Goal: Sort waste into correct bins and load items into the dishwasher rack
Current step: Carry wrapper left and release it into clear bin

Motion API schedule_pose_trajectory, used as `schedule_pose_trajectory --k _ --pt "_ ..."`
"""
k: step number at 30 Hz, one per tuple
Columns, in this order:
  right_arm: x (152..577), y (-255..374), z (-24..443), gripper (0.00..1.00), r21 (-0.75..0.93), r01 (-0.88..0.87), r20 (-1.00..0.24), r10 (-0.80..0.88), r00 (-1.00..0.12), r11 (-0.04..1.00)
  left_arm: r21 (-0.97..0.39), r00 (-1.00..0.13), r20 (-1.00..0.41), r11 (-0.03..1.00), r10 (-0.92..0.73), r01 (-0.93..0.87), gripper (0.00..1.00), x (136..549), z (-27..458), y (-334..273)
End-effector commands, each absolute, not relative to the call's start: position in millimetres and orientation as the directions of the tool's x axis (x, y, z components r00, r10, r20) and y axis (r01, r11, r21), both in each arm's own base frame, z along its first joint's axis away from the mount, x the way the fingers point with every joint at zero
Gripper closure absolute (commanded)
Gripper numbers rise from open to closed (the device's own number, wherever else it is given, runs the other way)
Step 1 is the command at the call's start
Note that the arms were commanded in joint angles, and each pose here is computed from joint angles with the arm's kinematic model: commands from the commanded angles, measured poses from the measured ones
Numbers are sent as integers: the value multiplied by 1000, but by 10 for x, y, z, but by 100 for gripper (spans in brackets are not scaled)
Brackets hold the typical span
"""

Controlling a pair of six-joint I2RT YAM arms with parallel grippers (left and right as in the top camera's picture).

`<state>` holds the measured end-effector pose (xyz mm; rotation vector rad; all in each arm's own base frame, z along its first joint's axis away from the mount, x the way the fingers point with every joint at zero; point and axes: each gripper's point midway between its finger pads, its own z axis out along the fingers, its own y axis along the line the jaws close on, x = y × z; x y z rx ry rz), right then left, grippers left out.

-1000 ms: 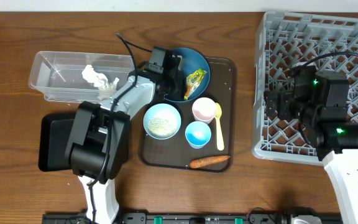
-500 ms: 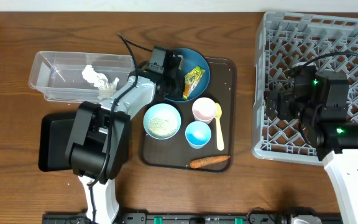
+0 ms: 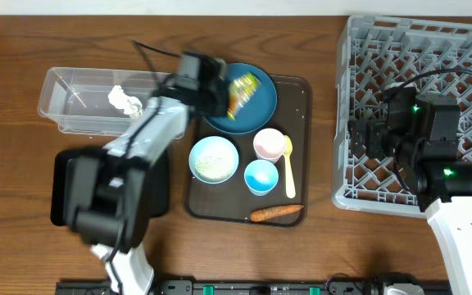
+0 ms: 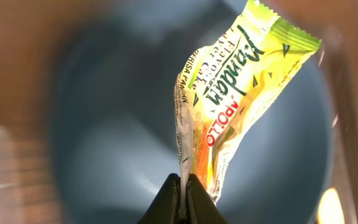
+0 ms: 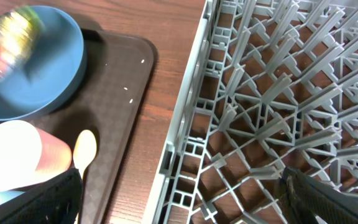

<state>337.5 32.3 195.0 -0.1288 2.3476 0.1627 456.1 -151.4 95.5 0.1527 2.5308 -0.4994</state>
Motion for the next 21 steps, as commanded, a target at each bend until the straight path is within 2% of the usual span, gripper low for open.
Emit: schedule_pose_trajectory --k 1,6,12,21 --pt "3401 358 2049 1 78 -158 -727 -52 -685 984 -219 -751 -660 963 -30 154 94 4657 1582 -1009" --pt "3406 359 2055 1 78 -158 -729 -52 -682 984 -144 -716 -688 989 -120 -26 94 4600 1849 -251" --pt "3411 359 2061 1 78 -159 -731 -51 -680 984 -132 -759 -612 974 -225 -182 94 4452 1625 382" --pt "3425 359 2076 1 77 -159 -737 -52 -674 984 -125 -812 -503 955 -295 -269 92 4313 1243 659"
